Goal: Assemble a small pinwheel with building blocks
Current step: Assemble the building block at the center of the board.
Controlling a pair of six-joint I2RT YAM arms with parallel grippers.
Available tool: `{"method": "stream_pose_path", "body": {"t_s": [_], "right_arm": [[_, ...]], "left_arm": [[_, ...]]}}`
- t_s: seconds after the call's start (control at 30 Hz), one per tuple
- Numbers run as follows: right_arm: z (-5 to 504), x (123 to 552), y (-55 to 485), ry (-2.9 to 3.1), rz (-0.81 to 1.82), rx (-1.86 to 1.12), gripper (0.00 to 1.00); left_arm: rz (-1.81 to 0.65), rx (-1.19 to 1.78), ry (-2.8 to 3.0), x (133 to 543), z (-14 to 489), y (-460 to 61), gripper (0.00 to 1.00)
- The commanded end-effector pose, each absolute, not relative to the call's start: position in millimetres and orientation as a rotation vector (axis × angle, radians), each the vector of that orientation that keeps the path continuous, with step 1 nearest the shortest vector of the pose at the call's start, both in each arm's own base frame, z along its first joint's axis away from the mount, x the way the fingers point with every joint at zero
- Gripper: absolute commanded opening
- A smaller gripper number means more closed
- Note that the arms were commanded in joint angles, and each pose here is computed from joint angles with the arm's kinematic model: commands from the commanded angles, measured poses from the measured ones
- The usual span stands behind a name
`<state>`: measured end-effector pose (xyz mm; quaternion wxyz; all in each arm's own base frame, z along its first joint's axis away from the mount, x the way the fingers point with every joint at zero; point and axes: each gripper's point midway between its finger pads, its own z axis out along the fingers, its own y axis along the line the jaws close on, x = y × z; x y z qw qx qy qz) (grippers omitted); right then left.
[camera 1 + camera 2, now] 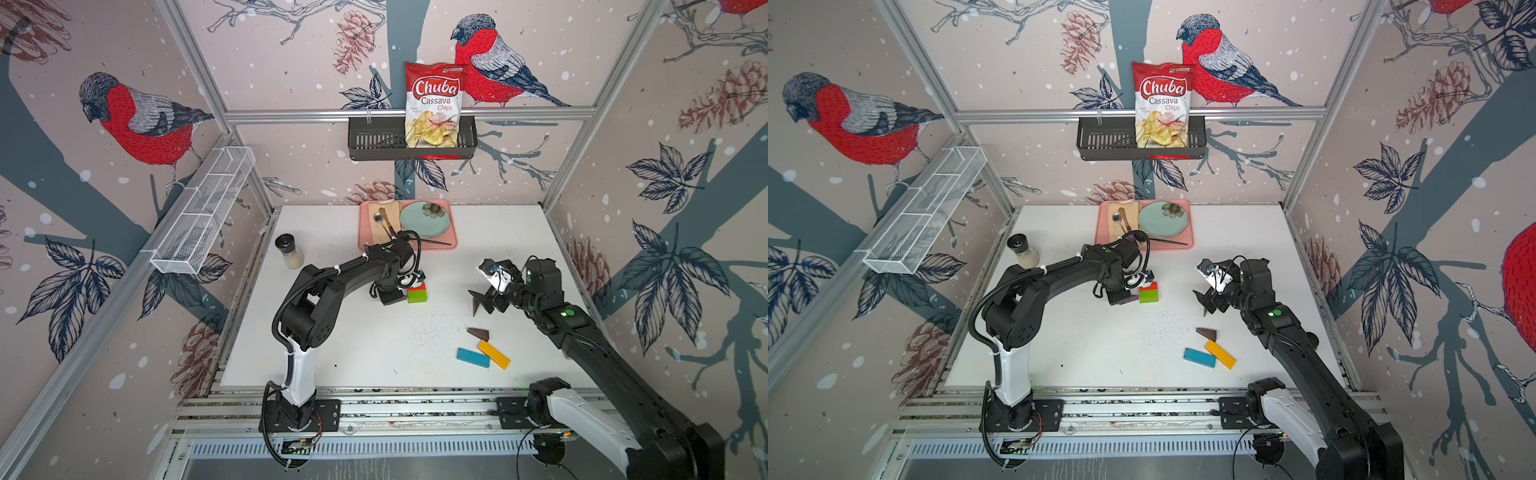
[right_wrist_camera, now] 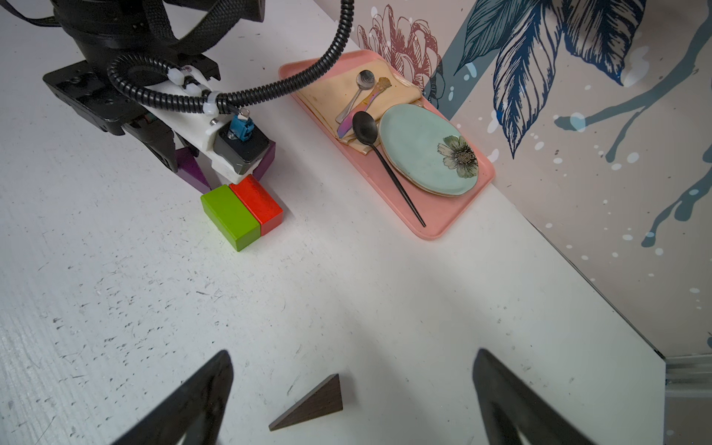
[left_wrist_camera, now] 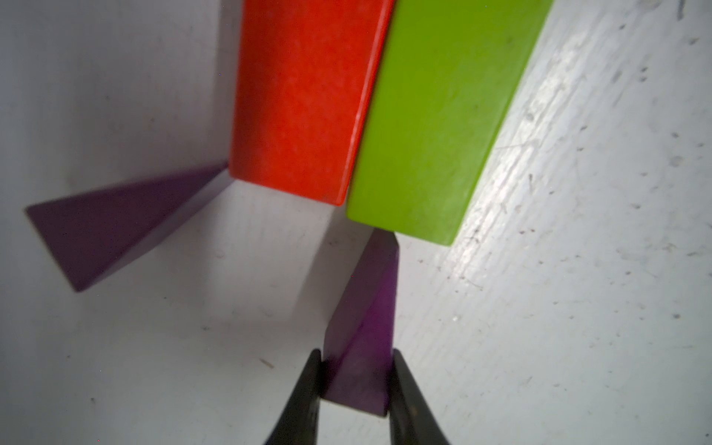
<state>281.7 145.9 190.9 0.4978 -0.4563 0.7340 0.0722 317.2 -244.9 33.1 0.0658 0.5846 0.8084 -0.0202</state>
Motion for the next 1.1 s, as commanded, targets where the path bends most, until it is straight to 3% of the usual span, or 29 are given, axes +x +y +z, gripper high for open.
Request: {"method": "stream_pose_path", "body": {"t_s": [0.0,0.97,1.0,1.03,1.07], "right_arm": [[191,280,148,1.772,0.192,-1.110,0.96],[190,280,147,1.781,0.199,-1.103,0.96],[190,281,146,1.781,0.197,-1.098,0.96],[191,281,146,1.779,0.198,-1.094,0.97],[192,282,145,1.779,0.198,-1.087,0.96]], "left_arm": [[-0.109,1.782,2.444,312,29,-249,0.19],[-0.130,1.718,2.390,324,45,-259,0.46],[-0.130,1.712,2.388,326,47,-259,0.49],[-0.129,1.708,2.384,328,49,-259,0.61],[-0.127,1.708,2.383,328,51,-259,0.96]]}}
